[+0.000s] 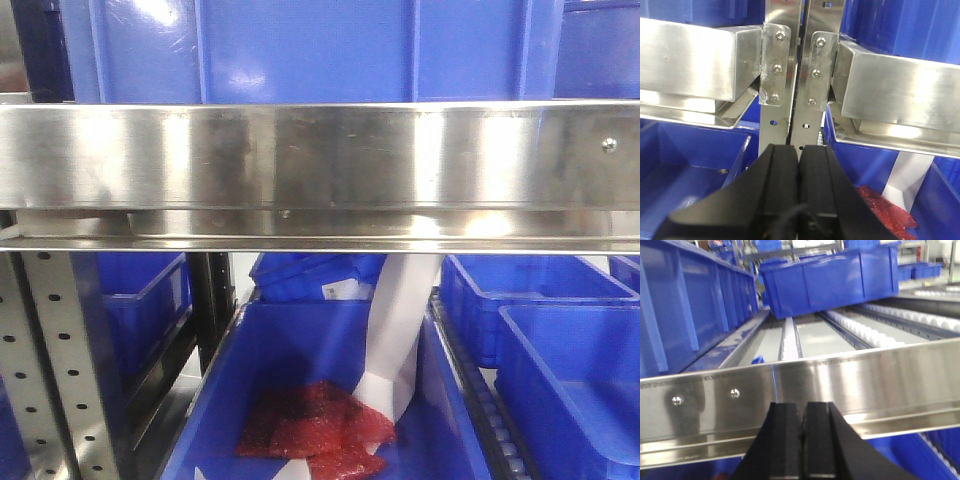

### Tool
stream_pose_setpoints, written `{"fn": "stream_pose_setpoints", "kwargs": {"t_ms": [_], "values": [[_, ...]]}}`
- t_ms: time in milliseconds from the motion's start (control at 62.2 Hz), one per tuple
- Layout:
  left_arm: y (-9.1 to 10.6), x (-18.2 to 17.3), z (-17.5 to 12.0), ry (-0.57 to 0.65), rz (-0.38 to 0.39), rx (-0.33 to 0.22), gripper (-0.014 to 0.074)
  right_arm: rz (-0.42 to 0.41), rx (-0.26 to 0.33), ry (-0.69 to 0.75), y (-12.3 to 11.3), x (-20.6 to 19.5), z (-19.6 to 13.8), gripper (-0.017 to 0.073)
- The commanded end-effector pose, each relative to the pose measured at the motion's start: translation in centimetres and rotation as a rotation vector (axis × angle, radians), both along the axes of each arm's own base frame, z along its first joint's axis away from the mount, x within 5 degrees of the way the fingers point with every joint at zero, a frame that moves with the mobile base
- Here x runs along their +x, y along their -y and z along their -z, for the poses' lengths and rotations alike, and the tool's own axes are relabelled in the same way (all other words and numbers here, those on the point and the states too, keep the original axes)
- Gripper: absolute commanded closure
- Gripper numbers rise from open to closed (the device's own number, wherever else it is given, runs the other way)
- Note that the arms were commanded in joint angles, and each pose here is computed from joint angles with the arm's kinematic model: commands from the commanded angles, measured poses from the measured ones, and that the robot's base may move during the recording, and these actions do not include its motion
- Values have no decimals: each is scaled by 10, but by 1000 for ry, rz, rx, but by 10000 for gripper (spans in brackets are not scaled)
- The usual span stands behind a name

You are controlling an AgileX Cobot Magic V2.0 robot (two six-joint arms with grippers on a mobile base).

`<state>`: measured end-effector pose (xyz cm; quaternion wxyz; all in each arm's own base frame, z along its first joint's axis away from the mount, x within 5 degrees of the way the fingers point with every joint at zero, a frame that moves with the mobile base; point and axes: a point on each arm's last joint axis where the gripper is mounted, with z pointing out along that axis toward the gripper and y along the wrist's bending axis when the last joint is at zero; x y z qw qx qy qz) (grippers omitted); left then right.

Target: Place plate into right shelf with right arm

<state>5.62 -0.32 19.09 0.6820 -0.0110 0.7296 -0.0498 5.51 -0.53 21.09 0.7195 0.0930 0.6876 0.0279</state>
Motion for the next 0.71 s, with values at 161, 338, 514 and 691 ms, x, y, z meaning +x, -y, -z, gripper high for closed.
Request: {"fn": "stream_pose_setpoints", "kwargs": {"t_ms": [161, 338, 514, 691], "values": [[0, 0, -5, 84, 2, -11, 640, 8, -58, 80, 0, 0, 1, 505], [0, 0, -5, 84, 2, -11, 640, -2, -101, 51, 0, 0, 3, 505], [0, 0, -5, 84, 2, -11, 640, -36, -106, 45, -2, 0, 4, 505], [0, 0, -5, 84, 2, -11, 640, -45, -103, 33, -3, 0, 5, 505]]}}
